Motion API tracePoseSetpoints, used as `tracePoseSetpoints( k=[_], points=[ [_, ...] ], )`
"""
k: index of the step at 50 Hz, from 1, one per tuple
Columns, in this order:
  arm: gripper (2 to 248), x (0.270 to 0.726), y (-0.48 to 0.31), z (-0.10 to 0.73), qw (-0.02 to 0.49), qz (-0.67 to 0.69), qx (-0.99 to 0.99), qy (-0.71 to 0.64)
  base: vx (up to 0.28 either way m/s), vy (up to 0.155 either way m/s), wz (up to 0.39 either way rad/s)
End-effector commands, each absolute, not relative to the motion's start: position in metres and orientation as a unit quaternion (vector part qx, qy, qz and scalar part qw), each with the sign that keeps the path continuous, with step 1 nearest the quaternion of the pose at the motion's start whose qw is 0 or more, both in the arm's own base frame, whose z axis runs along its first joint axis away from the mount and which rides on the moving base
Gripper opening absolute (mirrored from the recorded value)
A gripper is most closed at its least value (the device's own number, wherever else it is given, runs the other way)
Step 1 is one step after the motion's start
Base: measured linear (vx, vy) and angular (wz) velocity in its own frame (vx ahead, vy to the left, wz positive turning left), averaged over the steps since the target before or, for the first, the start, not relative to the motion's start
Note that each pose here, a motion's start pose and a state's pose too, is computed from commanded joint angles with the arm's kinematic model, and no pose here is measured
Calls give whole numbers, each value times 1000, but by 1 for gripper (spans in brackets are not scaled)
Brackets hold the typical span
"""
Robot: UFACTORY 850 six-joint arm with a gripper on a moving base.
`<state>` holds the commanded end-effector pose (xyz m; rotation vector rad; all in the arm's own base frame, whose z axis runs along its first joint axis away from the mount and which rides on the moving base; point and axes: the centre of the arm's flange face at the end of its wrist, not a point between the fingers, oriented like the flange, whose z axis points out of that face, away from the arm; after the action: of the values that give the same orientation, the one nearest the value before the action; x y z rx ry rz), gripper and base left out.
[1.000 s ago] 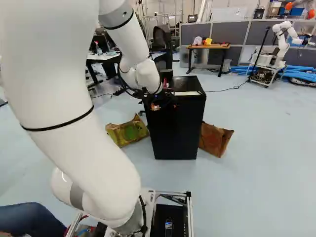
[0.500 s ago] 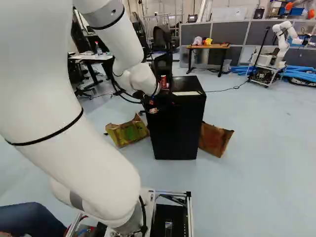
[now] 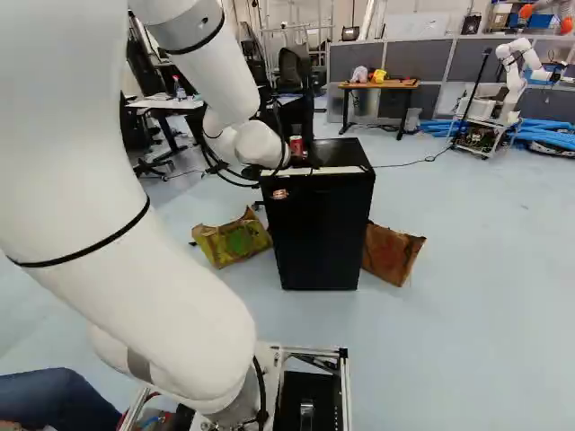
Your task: Grab a drink from the fridge
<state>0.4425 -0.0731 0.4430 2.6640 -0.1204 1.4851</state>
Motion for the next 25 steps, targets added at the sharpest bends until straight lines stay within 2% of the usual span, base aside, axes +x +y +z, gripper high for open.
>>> tracePoseSetpoints(
  k=[25],
  points=[
    [247, 473, -75, 443, 46, 578, 814, -33, 0, 0, 0]
  ],
)
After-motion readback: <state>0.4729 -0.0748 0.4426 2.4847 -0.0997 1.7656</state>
